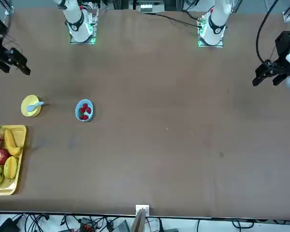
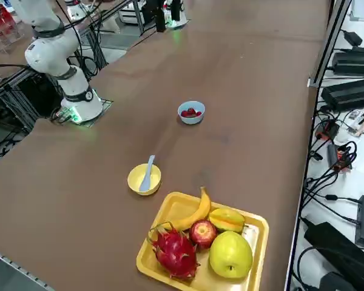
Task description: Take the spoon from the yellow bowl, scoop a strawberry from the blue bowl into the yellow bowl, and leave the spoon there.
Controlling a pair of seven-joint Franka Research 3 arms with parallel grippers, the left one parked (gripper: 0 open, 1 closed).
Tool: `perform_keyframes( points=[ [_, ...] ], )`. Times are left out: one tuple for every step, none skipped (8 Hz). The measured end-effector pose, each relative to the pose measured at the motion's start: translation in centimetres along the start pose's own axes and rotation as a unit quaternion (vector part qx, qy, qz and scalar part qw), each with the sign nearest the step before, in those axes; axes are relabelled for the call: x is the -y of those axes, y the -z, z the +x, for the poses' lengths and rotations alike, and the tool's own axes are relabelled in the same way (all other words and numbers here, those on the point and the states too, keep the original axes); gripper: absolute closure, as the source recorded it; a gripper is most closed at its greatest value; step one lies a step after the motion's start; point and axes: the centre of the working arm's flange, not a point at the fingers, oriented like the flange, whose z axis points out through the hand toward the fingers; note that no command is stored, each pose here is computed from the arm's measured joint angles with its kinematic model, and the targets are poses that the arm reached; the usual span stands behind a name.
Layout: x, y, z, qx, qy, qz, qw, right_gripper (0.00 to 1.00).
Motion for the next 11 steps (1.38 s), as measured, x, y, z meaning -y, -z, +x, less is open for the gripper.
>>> perform_keyframes(
  points=[
    [2.3, -2.3, 0.5, 0.010, 0.027, -0.048, 0.998, 0.00],
    [4.6, -5.0, 0.8, 0.014, 0.049, -0.084, 0.995, 0.00],
    [5.8, -7.7, 0.9, 0.020, 0.065, -0.109, 0.992, 0.00],
    [5.9, -10.5, 0.8, 0.029, 0.076, -0.135, 0.987, 0.00],
    [5.9, -13.4, 0.4, 0.038, 0.088, -0.166, 0.982, 0.00],
    [6.0, -16.5, -0.1, 0.040, 0.092, -0.198, 0.975, 0.00],
    [6.2, -19.7, -0.9, 0.036, 0.090, -0.229, 0.968, 0.00],
    [6.5, -22.8, -1.6, 0.034, 0.090, -0.261, 0.961, 0.00],
    [6.8, -25.6, -2.0, 0.030, 0.084, -0.293, 0.952, 0.00],
    [7.7, -28.3, -2.2, 0.023, 0.069, -0.323, 0.943, 0.00],
    [9.0, -31.2, -2.2, 0.010, 0.051, -0.353, 0.934, 0.00]
  ],
)
